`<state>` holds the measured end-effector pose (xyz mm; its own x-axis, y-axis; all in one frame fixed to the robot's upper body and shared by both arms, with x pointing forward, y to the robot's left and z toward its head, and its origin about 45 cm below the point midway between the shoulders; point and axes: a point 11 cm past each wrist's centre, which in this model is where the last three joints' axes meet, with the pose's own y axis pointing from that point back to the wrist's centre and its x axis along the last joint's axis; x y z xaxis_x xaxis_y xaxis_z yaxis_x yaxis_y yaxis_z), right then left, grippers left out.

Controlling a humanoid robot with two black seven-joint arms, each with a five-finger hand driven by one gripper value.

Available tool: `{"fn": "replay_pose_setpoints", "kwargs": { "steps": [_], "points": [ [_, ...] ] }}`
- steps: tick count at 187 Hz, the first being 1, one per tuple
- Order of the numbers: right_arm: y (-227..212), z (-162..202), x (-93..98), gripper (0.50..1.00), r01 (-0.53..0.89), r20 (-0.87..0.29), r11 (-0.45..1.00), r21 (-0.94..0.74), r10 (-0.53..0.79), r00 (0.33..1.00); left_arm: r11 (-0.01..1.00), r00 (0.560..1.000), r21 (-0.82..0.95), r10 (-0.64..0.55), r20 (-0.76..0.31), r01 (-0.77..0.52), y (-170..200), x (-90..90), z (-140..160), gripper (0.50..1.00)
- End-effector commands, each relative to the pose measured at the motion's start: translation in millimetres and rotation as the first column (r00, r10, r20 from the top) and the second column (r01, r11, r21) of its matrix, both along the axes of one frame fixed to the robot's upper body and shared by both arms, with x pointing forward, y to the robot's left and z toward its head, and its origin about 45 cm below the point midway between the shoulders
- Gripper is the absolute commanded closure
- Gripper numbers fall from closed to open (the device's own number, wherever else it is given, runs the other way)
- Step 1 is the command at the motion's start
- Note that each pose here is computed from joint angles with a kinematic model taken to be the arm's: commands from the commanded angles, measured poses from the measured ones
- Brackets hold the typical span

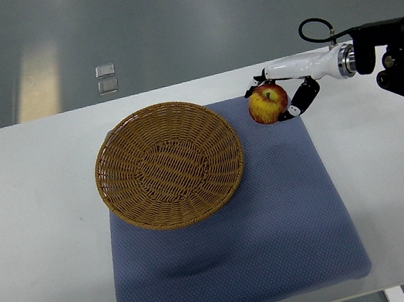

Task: Place red apple in basket with right hand
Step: 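Lift the apple off the mat with the right hand, then carry the apple over the wicker basket and lower it inside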

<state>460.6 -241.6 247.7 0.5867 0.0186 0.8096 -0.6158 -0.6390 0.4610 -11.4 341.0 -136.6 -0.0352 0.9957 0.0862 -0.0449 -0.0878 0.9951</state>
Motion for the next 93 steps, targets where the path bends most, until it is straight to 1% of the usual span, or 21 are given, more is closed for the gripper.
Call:
{"fn": "replay_pose_setpoints", "kwargs": {
  "steps": [1, 20, 34, 41, 69, 79, 80, 93],
  "points": [
    [9.0, 24.1, 9.7, 0.773, -0.013, 0.048, 1.000, 0.010, 0.012, 0.999, 1.000, 1.000, 0.001, 0.000, -0.001, 0.000, 0.4, -0.1, 0.0, 0.500],
    [22.7, 42.3, 15.0, 0.773, -0.040, 0.083, 0.999, 0.018, 0.038, 0.996, 1.000, 1.000, 0.000, 0.000, 0.001, 0.000, -0.1, 0.1, 0.0, 0.500],
    [24.1, 44.3, 15.2, 0.773, -0.043, 0.087, 0.999, 0.022, 0.041, 0.995, 1.000, 1.000, 0.000, 0.000, 0.001, 0.000, -0.2, 0.1, 0.0, 0.500],
    [38.8, 49.6, 15.4, 0.771, -0.066, 0.092, 0.997, 0.046, 0.061, 0.994, 1.000, 1.000, 0.000, 0.000, -0.001, 0.000, -0.2, 0.0, 0.0, 0.500],
    [85.3, 40.5, 7.5, 0.769, -0.146, 0.075, 0.986, 0.082, 0.140, 0.987, 1.000, 1.000, 0.000, 0.000, 0.001, 0.000, -0.1, 0.1, 0.0, 0.500],
    [85.4, 40.5, 7.5, 0.769, -0.146, 0.075, 0.986, 0.082, 0.140, 0.987, 1.000, 1.000, 0.000, 0.000, 0.001, 0.000, -0.2, 0.1, 0.0, 0.500],
    [98.9, 34.9, 3.4, 0.769, -0.168, 0.065, 0.981, 0.093, 0.162, 0.985, 1.000, 1.000, 0.000, 0.000, -0.001, 0.000, -0.2, 0.0, 0.0, 0.500],
    [112.4, 28.4, -1.0, 0.769, -0.187, 0.057, 0.976, 0.108, 0.182, 0.982, 1.000, 1.000, 0.000, 0.000, -0.001, 0.000, -0.2, 0.0, 0.0, 0.500]
  ]
}}
